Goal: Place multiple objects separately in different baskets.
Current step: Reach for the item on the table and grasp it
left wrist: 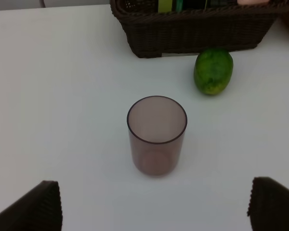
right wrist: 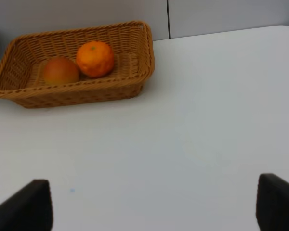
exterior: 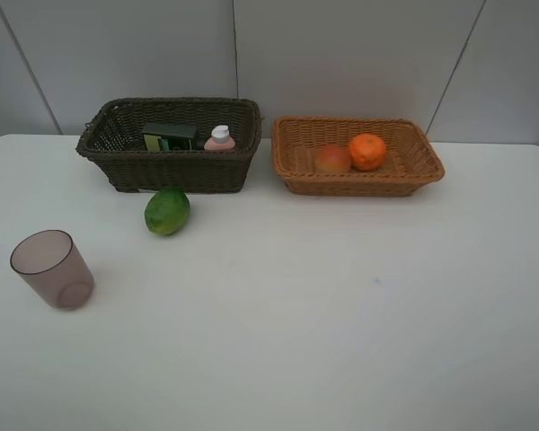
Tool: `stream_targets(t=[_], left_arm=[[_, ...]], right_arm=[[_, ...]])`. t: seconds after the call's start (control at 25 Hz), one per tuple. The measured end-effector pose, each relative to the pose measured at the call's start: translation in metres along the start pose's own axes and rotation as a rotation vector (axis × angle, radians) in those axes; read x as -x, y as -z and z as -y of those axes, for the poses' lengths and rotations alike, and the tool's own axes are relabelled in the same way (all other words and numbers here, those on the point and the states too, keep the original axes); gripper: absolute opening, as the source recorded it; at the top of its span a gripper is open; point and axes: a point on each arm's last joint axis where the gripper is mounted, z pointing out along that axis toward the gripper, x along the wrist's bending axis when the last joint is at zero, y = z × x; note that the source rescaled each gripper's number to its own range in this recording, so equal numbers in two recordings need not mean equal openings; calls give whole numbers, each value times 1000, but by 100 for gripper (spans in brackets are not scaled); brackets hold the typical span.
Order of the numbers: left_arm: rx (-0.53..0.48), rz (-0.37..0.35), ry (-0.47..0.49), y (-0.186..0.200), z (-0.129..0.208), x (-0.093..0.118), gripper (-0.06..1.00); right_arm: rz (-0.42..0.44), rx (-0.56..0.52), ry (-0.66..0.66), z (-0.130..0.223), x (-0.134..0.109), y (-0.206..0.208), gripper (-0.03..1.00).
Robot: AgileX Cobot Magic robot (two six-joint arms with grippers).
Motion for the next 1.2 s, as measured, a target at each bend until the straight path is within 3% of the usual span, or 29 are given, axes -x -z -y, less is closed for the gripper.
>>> stream_targets(t=[1.2], left_arm=[[0, 0, 0, 0, 0, 0, 100]], right_arm=[[5, 1, 74, 0, 0, 0, 77]])
